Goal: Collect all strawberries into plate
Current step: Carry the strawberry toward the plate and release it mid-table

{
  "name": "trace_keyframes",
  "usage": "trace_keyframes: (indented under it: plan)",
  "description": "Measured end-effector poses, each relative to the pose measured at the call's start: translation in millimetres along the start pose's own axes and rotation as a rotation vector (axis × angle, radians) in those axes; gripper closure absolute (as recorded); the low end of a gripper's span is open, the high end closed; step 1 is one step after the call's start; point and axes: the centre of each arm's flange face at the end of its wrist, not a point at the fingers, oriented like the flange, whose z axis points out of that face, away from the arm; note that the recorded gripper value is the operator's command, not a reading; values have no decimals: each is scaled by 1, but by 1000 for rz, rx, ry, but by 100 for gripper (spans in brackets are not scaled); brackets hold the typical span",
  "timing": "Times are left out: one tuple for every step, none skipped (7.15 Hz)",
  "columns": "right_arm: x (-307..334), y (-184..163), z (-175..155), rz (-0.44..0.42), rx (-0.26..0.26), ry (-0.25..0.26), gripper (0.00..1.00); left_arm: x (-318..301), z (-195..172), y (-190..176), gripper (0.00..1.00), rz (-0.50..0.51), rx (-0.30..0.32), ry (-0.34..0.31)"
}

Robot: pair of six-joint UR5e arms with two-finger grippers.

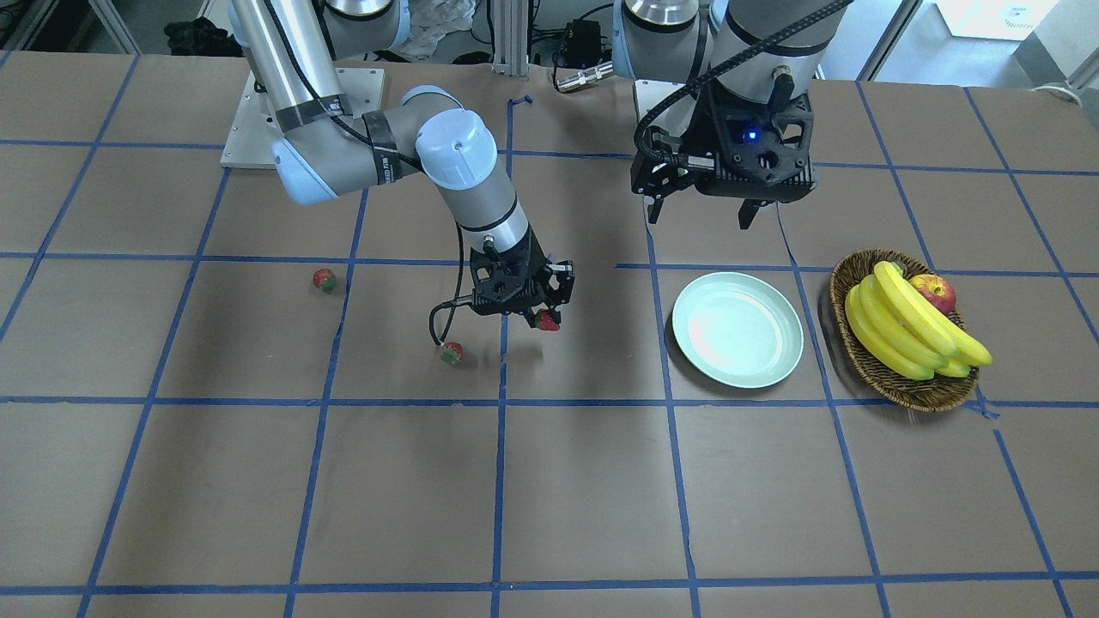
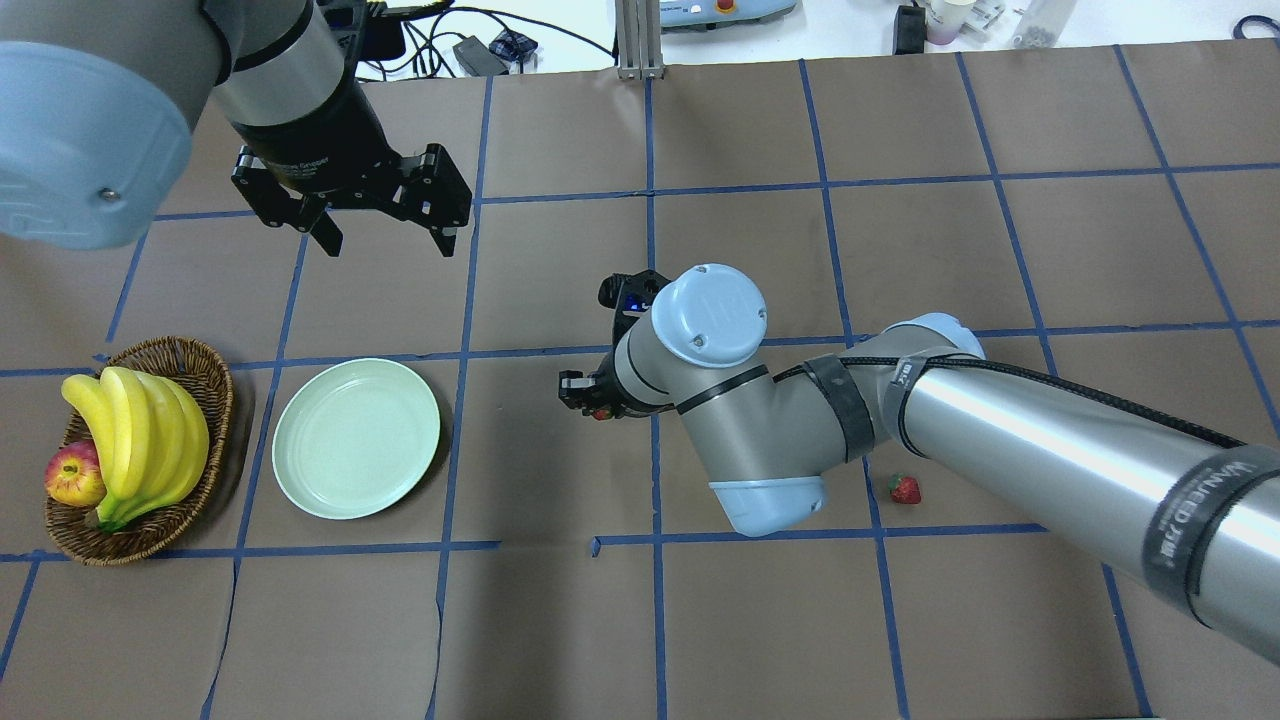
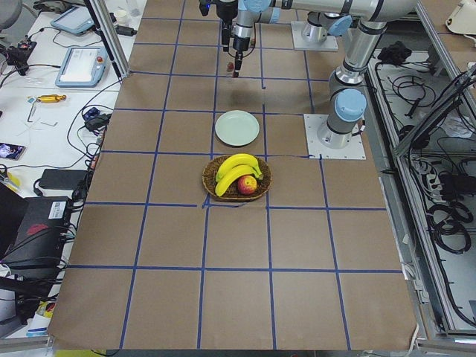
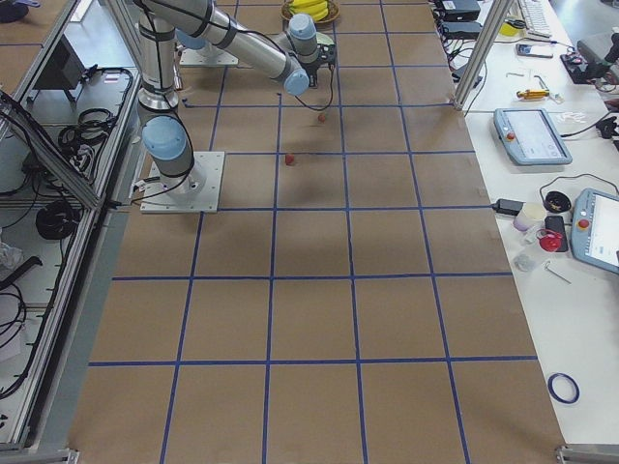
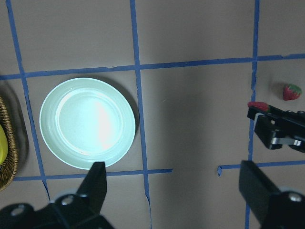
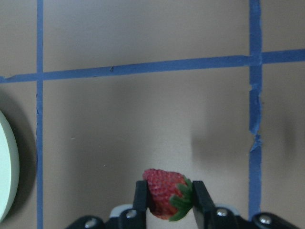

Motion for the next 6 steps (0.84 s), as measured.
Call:
trace_keyframes:
  plan:
    - [1, 3, 12, -54, -23, 7, 32, 0, 0, 0, 0, 0, 1, 0]
    - [2, 3, 20, -79, -37, 13, 0, 0, 0, 1, 0, 0, 0, 1]
    - [4, 3, 22, -90, -37, 26, 0, 0, 1, 2, 0, 0, -2, 0]
    - [5, 0, 20, -94, -25, 45, 0, 0, 1, 3, 0, 0, -2, -1]
    - [8, -2, 12, -88, -21, 65, 0, 0, 1, 3, 0, 0, -1, -2]
    - [22, -9, -7, -47, -39, 120, 0, 0, 0, 3, 0, 0, -1, -3]
